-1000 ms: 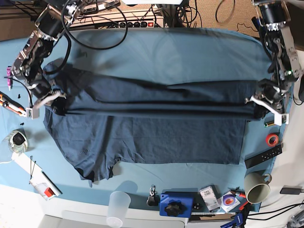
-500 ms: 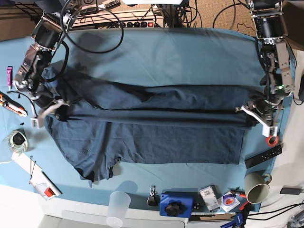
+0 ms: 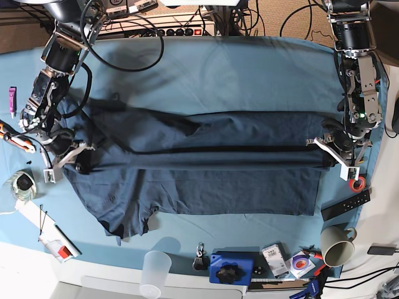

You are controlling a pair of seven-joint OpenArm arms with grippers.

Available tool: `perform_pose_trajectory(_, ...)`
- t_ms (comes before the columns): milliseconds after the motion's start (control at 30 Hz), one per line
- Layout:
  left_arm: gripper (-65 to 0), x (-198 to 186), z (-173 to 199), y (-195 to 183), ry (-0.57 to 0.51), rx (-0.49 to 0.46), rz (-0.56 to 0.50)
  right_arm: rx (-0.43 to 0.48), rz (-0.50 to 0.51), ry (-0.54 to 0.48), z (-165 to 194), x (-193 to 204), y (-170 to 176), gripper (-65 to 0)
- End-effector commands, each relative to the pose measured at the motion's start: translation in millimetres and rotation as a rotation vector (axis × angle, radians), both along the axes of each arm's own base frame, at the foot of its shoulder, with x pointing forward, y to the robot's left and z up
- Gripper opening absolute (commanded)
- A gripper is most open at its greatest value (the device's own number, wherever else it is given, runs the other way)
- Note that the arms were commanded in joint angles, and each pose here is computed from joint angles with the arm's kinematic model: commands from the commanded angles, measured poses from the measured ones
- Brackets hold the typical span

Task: Fold the T-shirt properly
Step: 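Lay the folded edge down and open both grippers, withdrawing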

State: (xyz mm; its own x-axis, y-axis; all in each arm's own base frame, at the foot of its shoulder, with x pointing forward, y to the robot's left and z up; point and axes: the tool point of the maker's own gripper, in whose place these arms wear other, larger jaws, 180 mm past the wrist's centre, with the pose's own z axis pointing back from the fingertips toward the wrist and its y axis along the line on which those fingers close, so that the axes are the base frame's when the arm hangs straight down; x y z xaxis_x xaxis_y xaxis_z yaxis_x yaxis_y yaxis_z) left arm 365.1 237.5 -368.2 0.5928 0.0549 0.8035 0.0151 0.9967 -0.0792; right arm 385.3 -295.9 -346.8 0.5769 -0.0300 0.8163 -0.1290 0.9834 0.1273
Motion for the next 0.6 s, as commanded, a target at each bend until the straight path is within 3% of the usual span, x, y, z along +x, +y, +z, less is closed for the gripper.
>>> perform_pose_trajectory(0, -65.0, 10, 15, 9, -0.051, 0.023, 0.011, -0.016, -0.017, -0.080, 26, 14, -11, -65.0)
perform_pose_trajectory(233, -65.0, 8, -6, 16, -0.012, 0.004, 0.037, -0.018, -0.021, -0.103, 33, 19, -11, -65.0)
perform_pose_trajectory(567, -65.0, 26, 12, 15, -0.053, 0.001, 0.036, -0.030, -0.030, -0.094, 32, 19, -14, -65.0)
